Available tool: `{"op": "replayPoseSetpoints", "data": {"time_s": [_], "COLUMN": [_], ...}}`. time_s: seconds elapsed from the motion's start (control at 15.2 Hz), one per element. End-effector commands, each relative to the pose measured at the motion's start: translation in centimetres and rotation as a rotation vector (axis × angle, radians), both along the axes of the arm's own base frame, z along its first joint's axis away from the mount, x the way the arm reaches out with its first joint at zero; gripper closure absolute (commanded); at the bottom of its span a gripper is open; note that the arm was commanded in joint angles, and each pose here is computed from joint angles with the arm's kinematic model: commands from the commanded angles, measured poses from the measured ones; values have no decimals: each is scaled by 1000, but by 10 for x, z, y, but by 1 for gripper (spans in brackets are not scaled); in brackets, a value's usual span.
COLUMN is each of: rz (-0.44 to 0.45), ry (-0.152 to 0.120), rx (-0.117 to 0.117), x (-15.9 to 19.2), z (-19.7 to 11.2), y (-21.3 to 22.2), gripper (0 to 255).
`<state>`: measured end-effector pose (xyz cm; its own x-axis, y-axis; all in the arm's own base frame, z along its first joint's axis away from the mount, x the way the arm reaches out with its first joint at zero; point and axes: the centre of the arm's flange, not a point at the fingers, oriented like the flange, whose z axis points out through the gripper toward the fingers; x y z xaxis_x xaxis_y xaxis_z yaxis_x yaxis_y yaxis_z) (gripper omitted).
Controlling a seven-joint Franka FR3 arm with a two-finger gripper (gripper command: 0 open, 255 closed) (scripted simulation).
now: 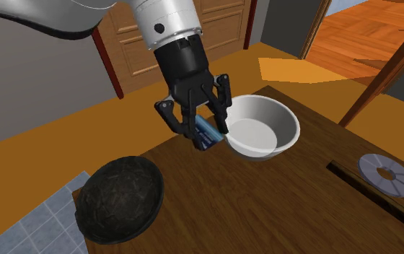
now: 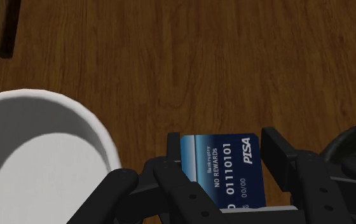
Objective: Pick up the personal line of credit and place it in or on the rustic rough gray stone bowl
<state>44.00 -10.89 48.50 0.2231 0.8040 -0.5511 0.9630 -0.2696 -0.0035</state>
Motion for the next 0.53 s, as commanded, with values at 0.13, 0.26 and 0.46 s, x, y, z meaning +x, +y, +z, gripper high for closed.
{"op": "replayPoseSetpoints", "data": {"time_s": [0.13, 0.26, 0.46], "rz": [0, 0, 0], "ry": [0, 0, 0], "rx": [0, 0, 0], "x": [-36, -61, -97], "z": [7, 10, 14], "y": [15, 25, 40], "gripper": [255, 255, 255]}}
